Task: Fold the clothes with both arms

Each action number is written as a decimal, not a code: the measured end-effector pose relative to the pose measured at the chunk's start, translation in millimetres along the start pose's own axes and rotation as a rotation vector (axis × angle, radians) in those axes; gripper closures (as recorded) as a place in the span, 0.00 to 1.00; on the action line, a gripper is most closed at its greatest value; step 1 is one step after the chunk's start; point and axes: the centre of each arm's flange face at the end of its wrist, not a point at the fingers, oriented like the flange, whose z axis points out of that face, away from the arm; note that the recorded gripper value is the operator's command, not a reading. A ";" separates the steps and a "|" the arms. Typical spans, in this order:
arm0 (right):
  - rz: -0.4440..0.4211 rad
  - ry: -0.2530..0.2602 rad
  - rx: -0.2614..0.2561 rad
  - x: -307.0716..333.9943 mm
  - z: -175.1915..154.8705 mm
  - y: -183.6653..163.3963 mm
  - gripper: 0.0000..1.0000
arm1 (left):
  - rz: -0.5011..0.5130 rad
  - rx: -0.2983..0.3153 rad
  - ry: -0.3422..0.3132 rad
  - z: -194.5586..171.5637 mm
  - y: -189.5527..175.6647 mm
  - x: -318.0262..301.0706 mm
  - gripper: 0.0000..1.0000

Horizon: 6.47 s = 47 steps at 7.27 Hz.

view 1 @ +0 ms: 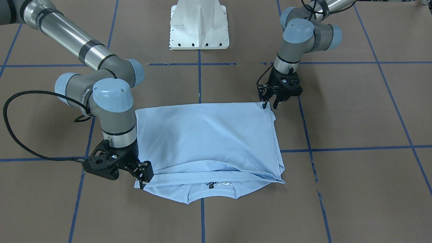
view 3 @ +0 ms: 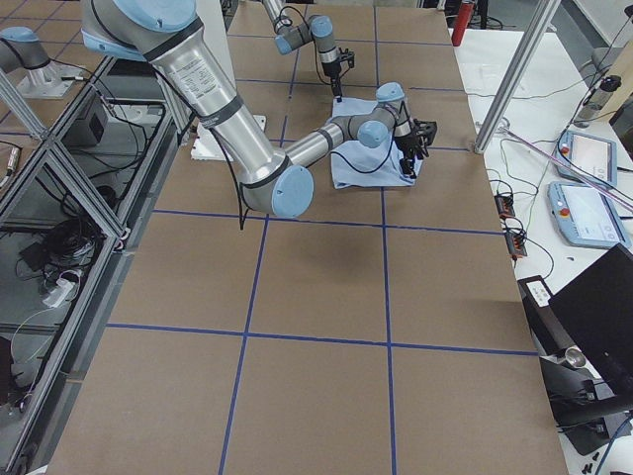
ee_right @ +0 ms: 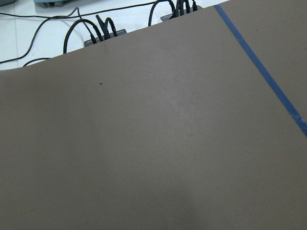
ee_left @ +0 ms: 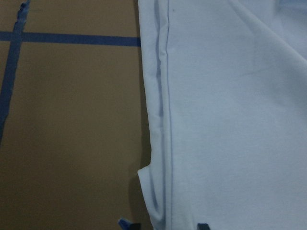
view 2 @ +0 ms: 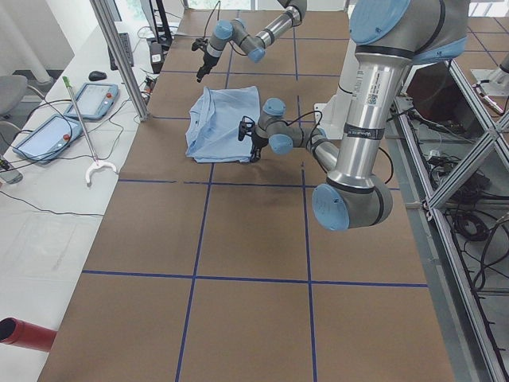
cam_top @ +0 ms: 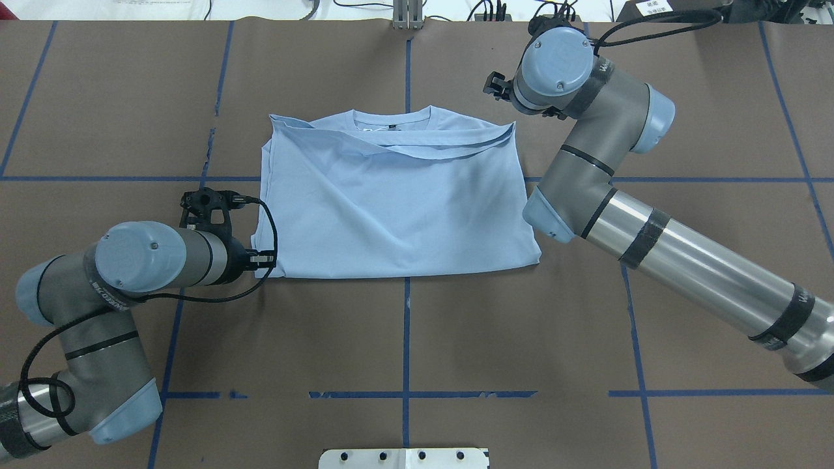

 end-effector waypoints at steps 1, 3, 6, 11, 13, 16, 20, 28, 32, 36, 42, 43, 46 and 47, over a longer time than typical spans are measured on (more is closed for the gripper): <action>0.000 0.002 0.000 1.4 0.9 0.1 0.00 | 0.005 -0.008 0.000 2.0 4.7 1.7 0.63; 0.000 0.005 0.000 3.4 2.5 0.9 0.00 | 0.011 -0.017 0.001 4.5 10.2 3.4 1.00; 0.001 0.006 -0.001 3.8 2.8 1.2 0.00 | 0.014 -0.014 -0.001 1.9 10.1 0.1 1.00; 0.003 0.005 0.000 3.0 2.0 0.6 0.00 | 0.160 0.126 -0.183 11.5 -140.6 -97.2 1.00; 0.005 -0.003 0.001 1.0 -1.6 -0.3 0.00 | 0.177 0.199 -0.253 40.3 -253.8 -127.0 1.00; 0.017 -0.031 -0.001 -7.9 -15.2 -0.7 0.00 | 0.229 0.295 -0.309 56.7 -340.1 -160.4 0.00; 0.082 -0.079 -0.011 -82.8 -31.8 48.9 0.13 | 0.290 0.304 -0.138 21.2 -323.5 -152.1 0.00; -0.548 -0.211 -0.043 -159.0 -50.4 183.8 0.56 | 0.285 0.312 -0.114 12.8 -320.3 -149.2 0.00; -0.768 -0.411 -0.043 -134.4 -41.8 195.8 0.60 | 0.280 0.305 -0.122 15.6 -316.9 -156.8 0.00; -0.803 -0.405 -0.035 -121.2 -34.1 169.1 0.60 | 0.277 0.301 -0.127 17.4 -314.5 -161.6 0.00; -0.800 -0.402 -0.053 -109.3 -28.3 173.6 1.00 | 0.278 0.302 -0.125 16.9 -314.5 -161.1 0.00; -0.798 -0.400 -0.053 -99.7 -27.2 174.2 1.00 | 0.278 0.303 -0.125 16.8 -314.5 -161.0 0.00; -0.753 -0.394 -0.063 -70.5 -26.9 173.4 0.70 | 0.280 0.305 -0.121 15.0 -314.7 -159.0 0.00; -0.720 -0.396 -0.069 -66.7 -28.6 174.0 0.29 | 0.280 0.306 -0.120 14.9 -314.6 -158.7 0.00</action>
